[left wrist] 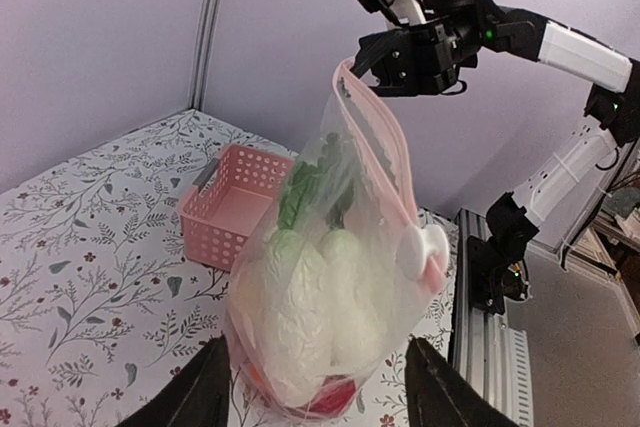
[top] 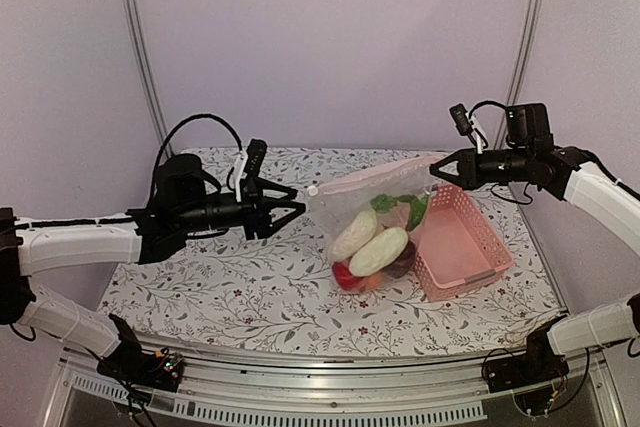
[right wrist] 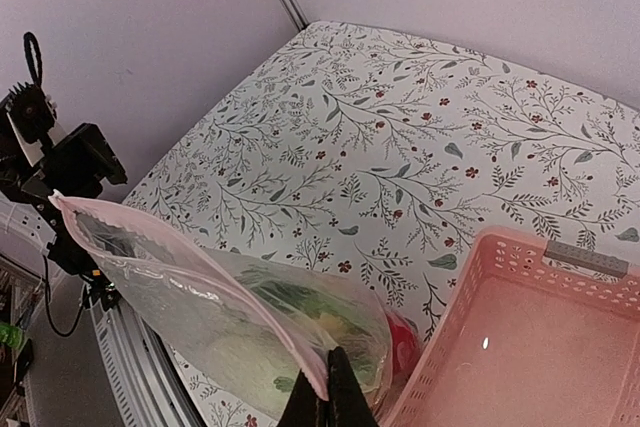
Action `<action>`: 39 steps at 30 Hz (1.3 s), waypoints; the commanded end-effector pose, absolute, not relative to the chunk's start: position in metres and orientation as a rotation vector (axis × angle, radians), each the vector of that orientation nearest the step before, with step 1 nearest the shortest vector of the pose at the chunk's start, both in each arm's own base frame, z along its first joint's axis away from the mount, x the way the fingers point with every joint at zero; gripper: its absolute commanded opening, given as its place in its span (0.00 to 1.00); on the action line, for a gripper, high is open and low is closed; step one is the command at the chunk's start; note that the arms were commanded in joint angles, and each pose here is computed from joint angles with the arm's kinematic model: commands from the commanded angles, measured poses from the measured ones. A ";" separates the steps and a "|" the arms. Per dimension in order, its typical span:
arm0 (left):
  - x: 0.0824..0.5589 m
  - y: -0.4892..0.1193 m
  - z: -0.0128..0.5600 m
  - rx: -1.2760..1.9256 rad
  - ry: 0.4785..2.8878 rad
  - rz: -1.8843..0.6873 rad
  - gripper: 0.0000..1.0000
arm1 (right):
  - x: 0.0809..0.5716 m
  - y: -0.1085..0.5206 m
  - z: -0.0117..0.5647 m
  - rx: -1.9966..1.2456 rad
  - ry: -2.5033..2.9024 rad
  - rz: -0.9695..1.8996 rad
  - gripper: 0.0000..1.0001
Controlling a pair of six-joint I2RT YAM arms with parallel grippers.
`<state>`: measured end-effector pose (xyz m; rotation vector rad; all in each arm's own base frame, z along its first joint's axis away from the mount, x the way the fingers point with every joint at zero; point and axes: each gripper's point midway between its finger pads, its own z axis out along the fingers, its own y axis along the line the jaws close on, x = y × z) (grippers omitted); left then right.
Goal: Place the food in the zip-top bag and seal the zipper
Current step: Pass from the right arm to the left
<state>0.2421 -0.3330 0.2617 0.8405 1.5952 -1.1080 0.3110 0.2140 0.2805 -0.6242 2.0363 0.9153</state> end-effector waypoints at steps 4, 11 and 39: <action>0.242 -0.352 0.287 0.845 1.435 -1.187 0.42 | 0.309 0.216 0.266 -0.593 2.083 0.963 0.00; 0.234 -0.351 0.281 0.861 1.464 -1.184 0.48 | 0.310 0.216 0.266 -0.580 2.087 0.970 0.00; 0.232 -0.379 0.277 0.916 1.460 -1.190 0.09 | 0.309 0.218 0.258 -0.571 2.097 0.996 0.00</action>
